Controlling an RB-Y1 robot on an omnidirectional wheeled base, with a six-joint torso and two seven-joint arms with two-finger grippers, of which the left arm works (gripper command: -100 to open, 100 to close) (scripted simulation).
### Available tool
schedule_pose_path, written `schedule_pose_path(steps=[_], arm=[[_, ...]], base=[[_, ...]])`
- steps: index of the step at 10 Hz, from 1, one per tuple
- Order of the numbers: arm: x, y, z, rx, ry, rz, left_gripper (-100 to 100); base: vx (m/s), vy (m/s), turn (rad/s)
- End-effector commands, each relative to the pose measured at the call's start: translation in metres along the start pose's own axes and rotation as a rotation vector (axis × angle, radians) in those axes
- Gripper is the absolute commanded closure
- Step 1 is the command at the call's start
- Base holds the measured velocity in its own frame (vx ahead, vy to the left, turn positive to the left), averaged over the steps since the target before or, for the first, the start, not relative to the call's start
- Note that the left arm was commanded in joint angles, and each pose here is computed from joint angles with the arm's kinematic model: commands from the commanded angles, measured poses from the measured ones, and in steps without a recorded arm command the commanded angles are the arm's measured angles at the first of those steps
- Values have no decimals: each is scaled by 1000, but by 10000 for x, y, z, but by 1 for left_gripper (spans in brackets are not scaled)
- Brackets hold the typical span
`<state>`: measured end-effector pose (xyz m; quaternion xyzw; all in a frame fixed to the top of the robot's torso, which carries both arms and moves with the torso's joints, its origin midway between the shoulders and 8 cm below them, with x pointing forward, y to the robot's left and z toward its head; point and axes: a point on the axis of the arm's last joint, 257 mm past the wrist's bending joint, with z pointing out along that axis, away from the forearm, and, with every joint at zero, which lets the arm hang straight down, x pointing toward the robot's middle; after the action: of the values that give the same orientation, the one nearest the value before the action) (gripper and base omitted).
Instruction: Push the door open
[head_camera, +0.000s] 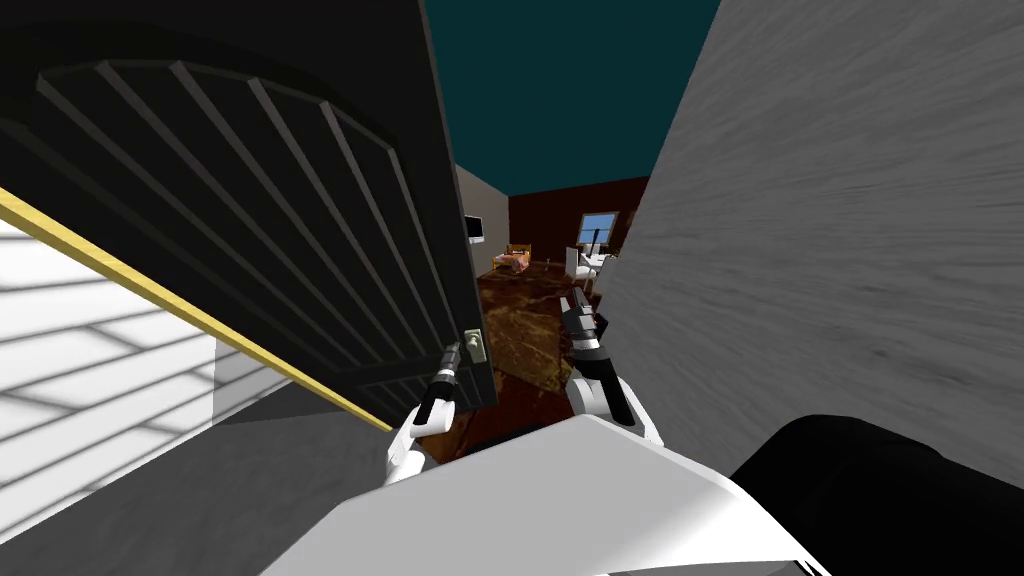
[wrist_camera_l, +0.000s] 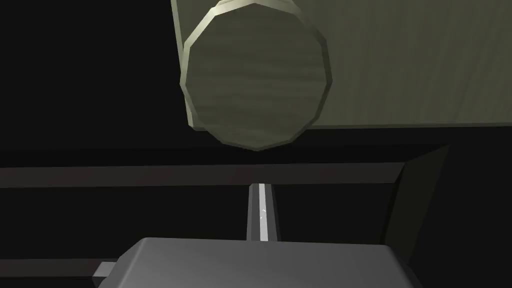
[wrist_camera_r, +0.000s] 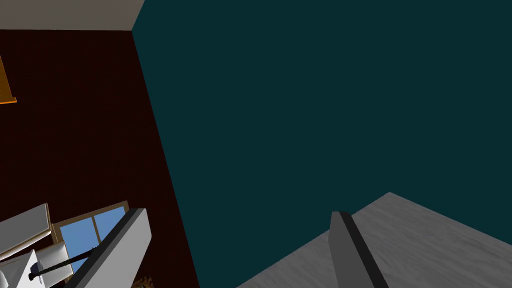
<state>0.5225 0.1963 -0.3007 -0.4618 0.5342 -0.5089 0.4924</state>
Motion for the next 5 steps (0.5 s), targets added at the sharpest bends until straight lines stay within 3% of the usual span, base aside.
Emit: schedule_pose_path(steps=[1,5], arm=[[24,-2,-15,-3,5,5,-100],[182,-25,-35,-4,15,-15,-100]], base=[[-68,-38,140],[-226,-70,45]])
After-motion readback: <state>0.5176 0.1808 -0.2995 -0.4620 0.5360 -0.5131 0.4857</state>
